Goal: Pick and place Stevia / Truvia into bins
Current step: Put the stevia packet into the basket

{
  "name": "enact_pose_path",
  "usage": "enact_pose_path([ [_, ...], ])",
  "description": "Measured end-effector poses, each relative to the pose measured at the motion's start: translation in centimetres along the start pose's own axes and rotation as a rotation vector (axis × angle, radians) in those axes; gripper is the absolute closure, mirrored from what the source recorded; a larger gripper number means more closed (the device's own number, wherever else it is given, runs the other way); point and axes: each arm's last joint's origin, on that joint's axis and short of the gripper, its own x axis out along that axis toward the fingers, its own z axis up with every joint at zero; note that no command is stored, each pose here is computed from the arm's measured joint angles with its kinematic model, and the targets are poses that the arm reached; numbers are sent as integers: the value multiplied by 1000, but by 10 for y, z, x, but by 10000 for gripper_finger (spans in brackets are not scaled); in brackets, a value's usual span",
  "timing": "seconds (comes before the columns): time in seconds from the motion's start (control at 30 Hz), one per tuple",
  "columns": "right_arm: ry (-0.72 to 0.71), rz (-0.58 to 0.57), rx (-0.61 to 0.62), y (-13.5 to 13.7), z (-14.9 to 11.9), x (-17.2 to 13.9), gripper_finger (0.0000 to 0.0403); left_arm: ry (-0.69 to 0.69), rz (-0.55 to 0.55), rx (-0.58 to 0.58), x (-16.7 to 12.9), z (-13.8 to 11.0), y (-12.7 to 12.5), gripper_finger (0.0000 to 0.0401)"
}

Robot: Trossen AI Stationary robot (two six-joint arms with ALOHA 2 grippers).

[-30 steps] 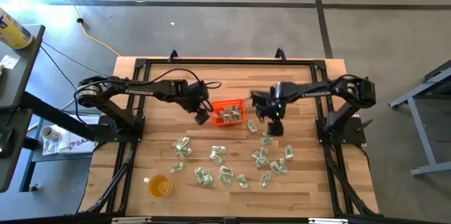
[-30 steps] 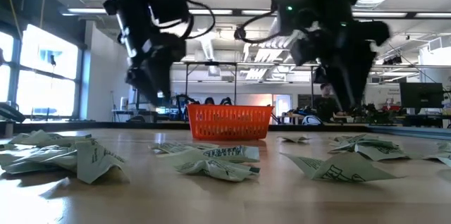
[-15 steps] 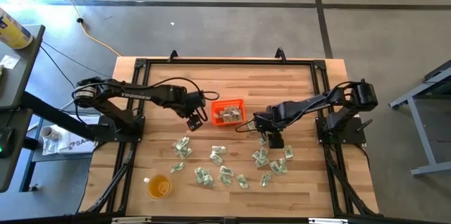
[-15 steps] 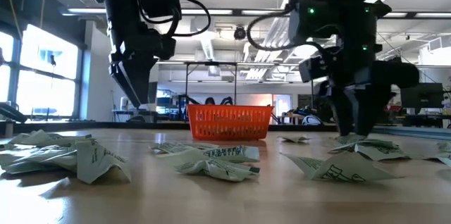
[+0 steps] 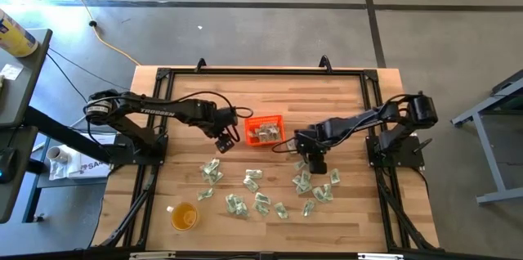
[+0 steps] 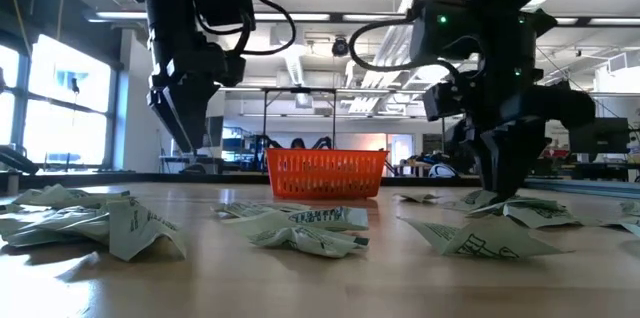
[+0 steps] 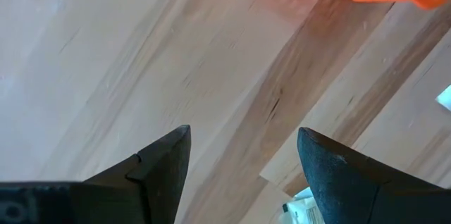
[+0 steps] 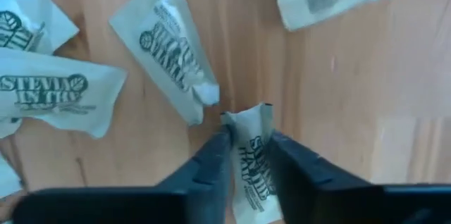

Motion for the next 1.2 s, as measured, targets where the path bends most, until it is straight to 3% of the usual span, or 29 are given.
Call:
enact_pose_path([
  [0.13,-15,33,123,-4,6,-5,390,25,12,-14,0,-3,1,107],
  [0.27,-199,-7,280,-18,28,-20,380,56,48,19,-1,-11,-6,107],
  [0.4,-447,-66,358,-36,52,-58,391,1,67,40,-9,-24,-19,107],
  [0.5,-554,-85,338,-49,65,-80,396,-71,60,37,-19,-38,-25,107],
  [0.6,-628,-25,268,-60,79,-97,386,-133,74,-12,-27,-53,-22,107],
  [0.77,-596,156,183,-71,102,-82,380,-192,32,-130,-36,-82,-9,107],
  [0.93,-549,237,244,-74,122,-72,342,-184,-57,-207,-39,-105,-4,107],
  [1.2,-493,123,224,-76,125,-91,236,-45,-144,-169,-31,-122,-9,107],
])
